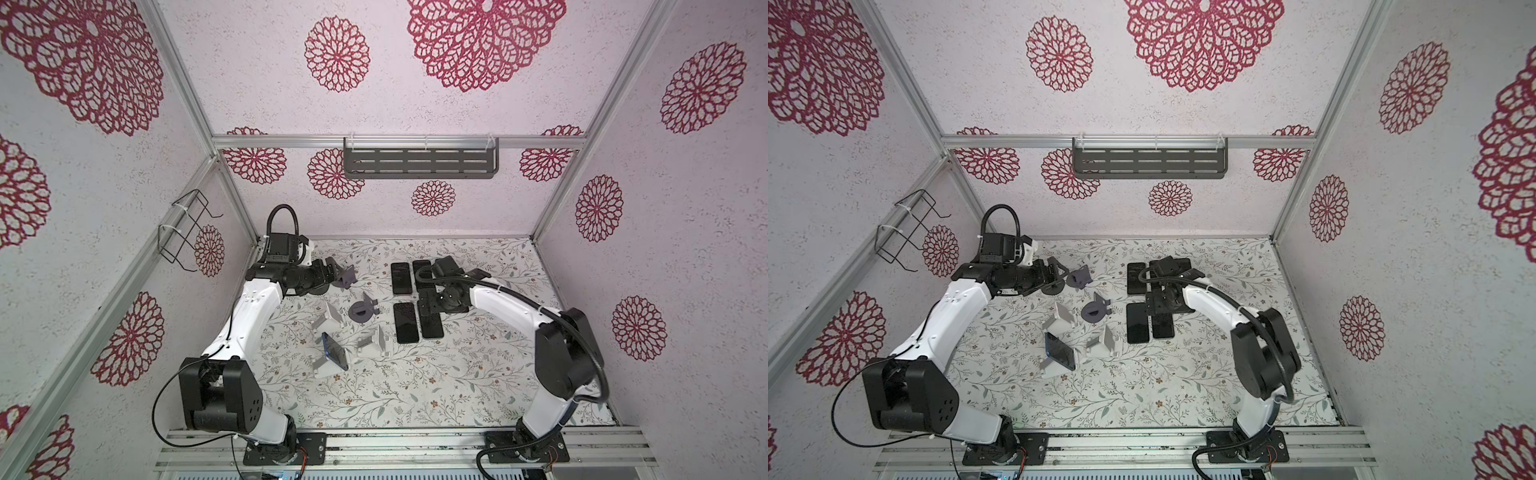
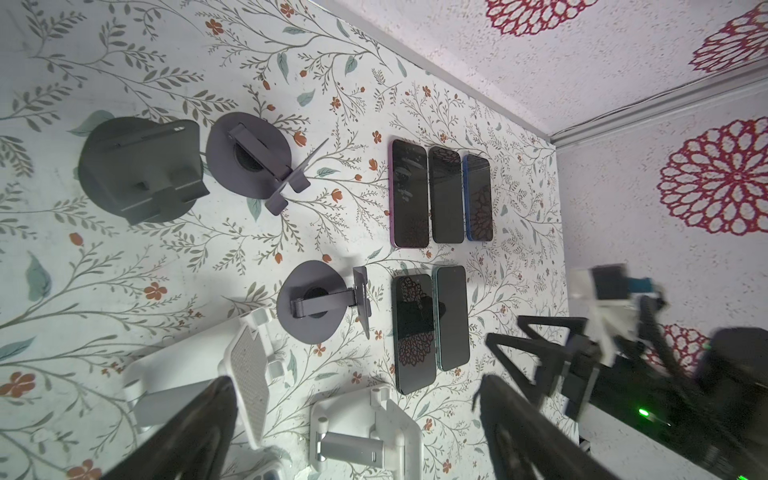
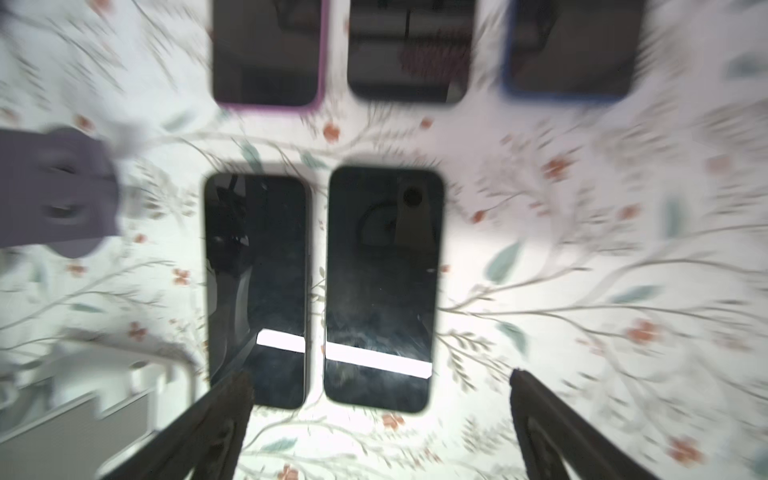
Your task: Remove the phone from the phone stand
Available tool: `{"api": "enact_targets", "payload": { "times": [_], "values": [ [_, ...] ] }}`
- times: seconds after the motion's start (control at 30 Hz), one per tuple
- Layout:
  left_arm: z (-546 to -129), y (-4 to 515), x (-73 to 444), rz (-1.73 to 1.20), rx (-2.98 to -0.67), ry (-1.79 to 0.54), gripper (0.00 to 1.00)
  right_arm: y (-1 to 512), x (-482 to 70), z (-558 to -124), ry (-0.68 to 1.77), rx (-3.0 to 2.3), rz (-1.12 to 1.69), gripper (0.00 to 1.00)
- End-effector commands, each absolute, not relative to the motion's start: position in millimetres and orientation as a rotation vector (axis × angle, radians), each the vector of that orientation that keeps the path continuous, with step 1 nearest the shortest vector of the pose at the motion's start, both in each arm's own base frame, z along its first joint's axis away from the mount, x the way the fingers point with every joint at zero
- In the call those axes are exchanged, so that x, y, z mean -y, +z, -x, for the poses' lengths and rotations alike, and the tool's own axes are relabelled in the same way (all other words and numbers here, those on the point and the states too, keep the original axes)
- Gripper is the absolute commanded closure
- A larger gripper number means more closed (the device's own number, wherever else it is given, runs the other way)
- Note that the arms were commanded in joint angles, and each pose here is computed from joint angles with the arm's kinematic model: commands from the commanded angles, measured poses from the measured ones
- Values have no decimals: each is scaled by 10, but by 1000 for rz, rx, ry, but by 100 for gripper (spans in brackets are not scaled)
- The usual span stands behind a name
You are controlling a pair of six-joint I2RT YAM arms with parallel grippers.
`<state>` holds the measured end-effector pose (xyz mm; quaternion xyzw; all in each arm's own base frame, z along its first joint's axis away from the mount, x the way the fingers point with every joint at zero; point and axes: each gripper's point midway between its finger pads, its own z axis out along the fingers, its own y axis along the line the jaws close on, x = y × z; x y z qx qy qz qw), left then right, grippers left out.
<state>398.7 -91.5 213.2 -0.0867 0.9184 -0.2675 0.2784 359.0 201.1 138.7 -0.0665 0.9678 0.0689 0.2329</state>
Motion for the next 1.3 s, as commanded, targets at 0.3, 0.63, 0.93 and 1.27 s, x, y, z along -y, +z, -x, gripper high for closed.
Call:
{"api": "enact_targets", "payload": {
  "times": [0.3, 0.63, 0.93, 1.27],
  "values": [
    [-3964, 2181, 617, 318, -2449, -516, 8, 2077, -1340, -3022, 5, -2514, 118, 1],
    [-3163, 2291, 501, 394, -2541, -304, 13, 1787, -1176, -2711, -23, -2541, 317, 1],
    [-2257, 2189, 523, 472, -2689, -297, 15, 1416, -1207, -2875, -45, -2543, 249, 1],
    [-2004, 1851, 734, 519, -2777, -389, 23, 1092, -1187, -2917, -115, -2603, 261, 1]
  ]
}}
